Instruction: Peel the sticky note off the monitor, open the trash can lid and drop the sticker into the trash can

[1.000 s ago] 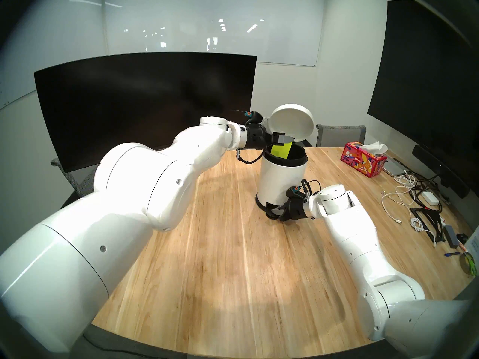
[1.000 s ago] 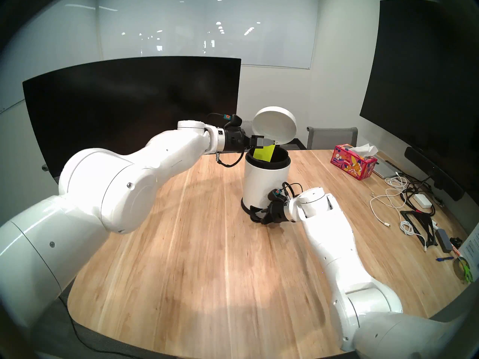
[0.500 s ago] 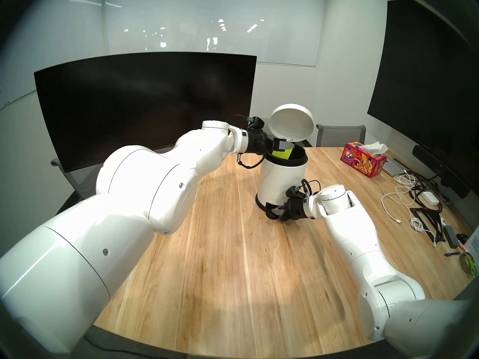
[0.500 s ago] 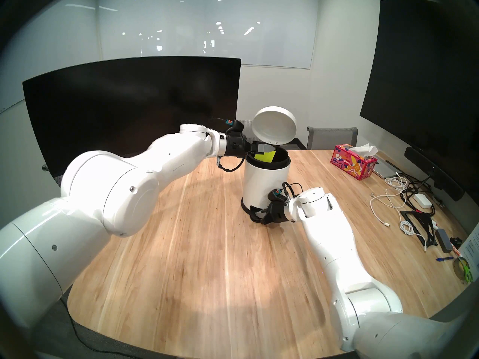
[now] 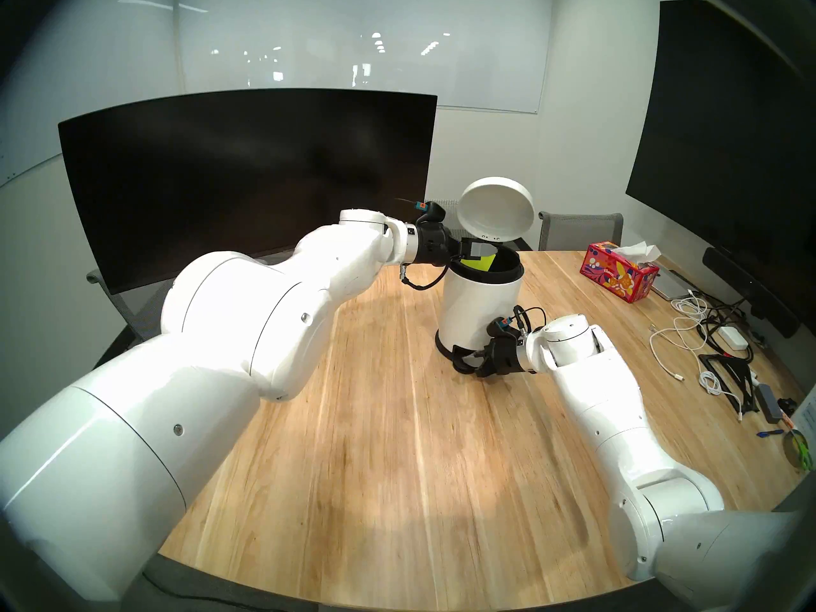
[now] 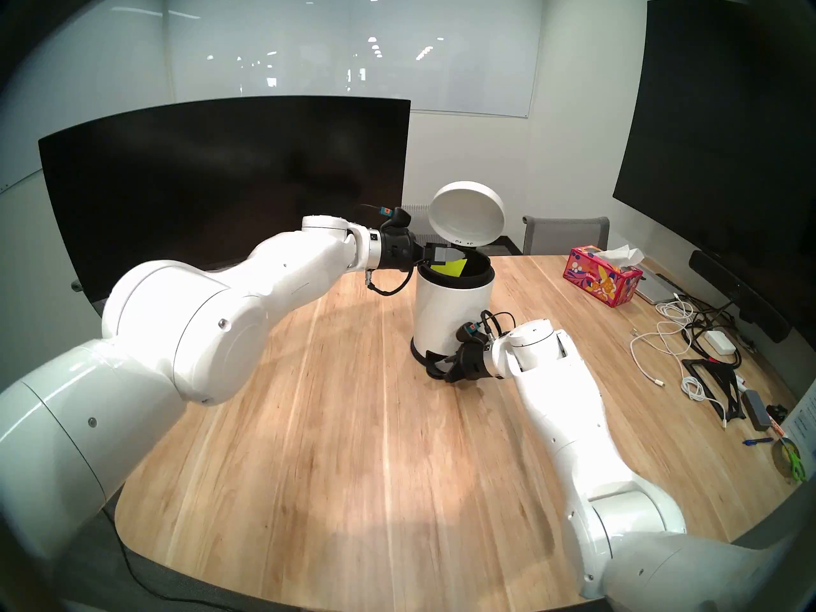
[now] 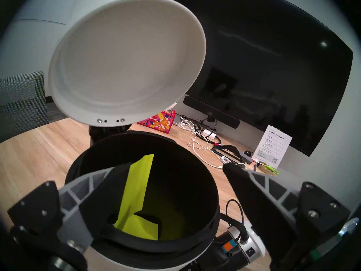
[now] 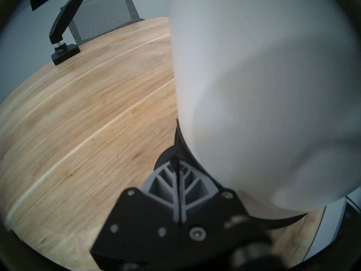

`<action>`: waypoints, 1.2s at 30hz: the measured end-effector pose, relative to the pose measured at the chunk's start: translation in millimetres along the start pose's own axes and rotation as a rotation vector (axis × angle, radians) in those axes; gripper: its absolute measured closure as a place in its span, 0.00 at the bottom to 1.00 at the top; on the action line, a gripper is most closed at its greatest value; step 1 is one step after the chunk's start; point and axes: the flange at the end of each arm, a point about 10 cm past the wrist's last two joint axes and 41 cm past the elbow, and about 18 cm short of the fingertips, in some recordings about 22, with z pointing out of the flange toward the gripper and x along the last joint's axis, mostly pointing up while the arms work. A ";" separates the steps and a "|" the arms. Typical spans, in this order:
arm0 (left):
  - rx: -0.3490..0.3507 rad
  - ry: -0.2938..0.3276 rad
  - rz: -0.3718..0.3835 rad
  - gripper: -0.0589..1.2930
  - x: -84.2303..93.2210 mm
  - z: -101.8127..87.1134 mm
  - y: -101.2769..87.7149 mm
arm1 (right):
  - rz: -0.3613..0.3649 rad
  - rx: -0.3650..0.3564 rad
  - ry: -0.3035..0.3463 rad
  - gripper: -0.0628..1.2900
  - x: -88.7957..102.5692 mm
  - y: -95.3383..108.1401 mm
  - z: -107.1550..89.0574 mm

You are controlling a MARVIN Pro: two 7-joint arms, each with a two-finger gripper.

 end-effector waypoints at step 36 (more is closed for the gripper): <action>-0.003 0.003 -0.039 0.04 -6.8 -26.7 -16.5 | 0.000 0.000 0.000 0.97 0.0 -0.1 0.1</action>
